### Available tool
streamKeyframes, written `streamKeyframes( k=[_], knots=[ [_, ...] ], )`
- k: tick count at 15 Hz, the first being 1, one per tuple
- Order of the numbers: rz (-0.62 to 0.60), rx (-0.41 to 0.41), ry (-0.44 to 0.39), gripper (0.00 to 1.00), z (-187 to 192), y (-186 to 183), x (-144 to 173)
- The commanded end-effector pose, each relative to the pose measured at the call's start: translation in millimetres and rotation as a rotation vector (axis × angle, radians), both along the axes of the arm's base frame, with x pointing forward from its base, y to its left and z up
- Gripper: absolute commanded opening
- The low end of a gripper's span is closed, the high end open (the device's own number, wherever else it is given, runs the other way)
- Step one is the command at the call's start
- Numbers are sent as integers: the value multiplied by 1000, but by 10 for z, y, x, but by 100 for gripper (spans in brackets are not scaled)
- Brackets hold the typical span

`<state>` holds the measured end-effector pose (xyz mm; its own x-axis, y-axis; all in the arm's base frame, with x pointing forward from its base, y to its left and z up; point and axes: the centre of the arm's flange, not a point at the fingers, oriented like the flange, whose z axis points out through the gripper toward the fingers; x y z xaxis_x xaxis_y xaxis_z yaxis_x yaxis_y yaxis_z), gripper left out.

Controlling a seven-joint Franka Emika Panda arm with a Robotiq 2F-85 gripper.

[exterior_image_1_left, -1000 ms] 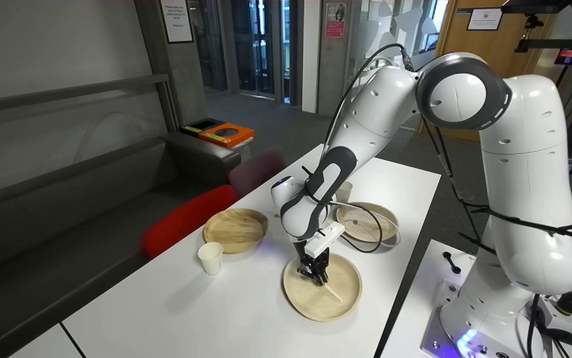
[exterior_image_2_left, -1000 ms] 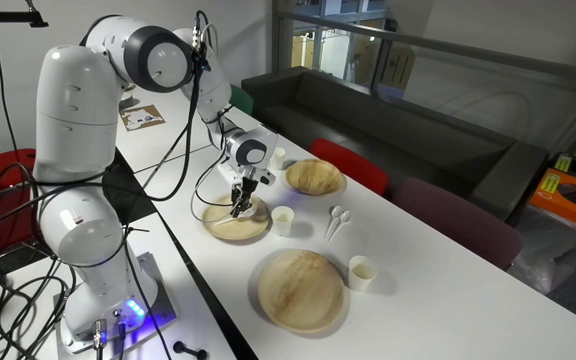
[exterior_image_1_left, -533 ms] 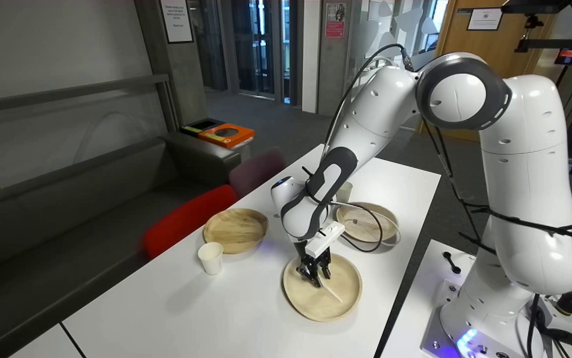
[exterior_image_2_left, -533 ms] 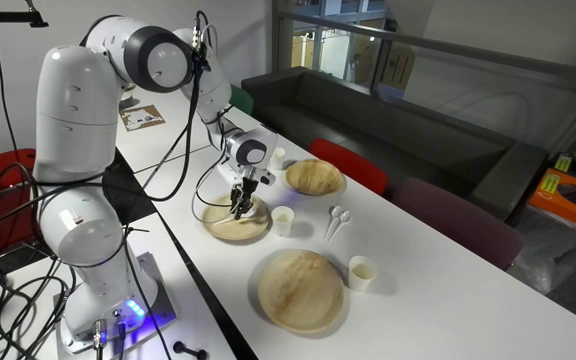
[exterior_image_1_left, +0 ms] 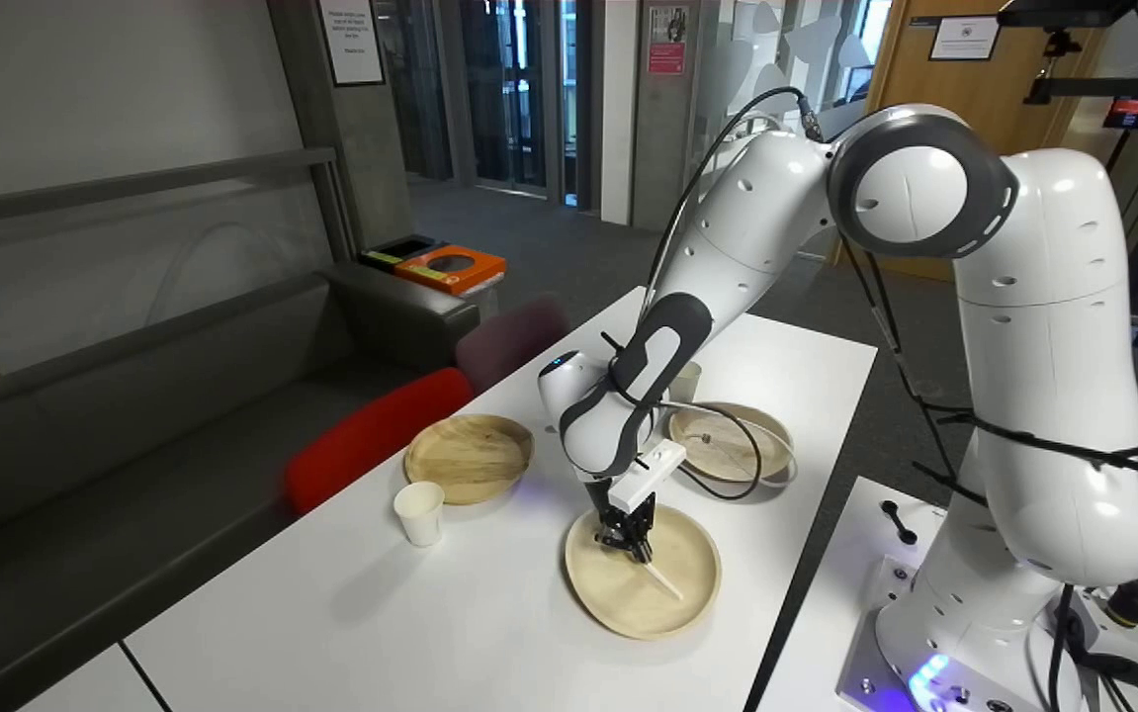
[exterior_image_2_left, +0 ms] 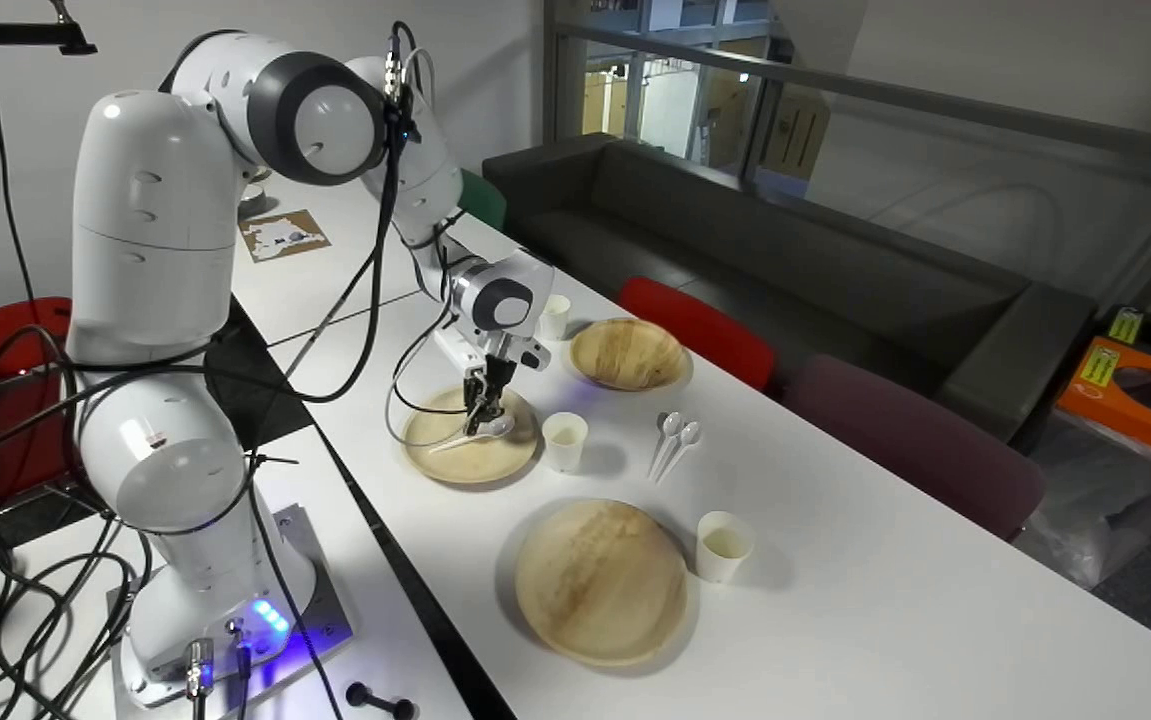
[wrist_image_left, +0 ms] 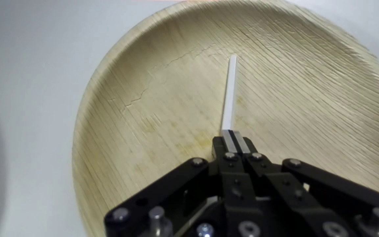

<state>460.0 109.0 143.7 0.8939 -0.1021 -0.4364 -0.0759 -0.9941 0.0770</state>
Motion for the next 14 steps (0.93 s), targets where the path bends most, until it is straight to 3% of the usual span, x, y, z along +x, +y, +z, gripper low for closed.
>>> streamKeyframes(
  k=[1, 3, 4, 5, 11, 13, 14],
  knots=[
    [-3, -31, -27, 0, 2, 2, -49],
    [0, -32, -27, 0, -2, 6, -53],
    [1, -33, -28, 26, -5, 10, -56],
    [3, -34, -28, 27, -7, 12, -58],
    [5, -36, -24, 72, -22, 8, -65],
    [5, -37, -24, 74, -26, 9, -66],
    [5, -37, -24, 63, -27, 8, -66]
  ],
)
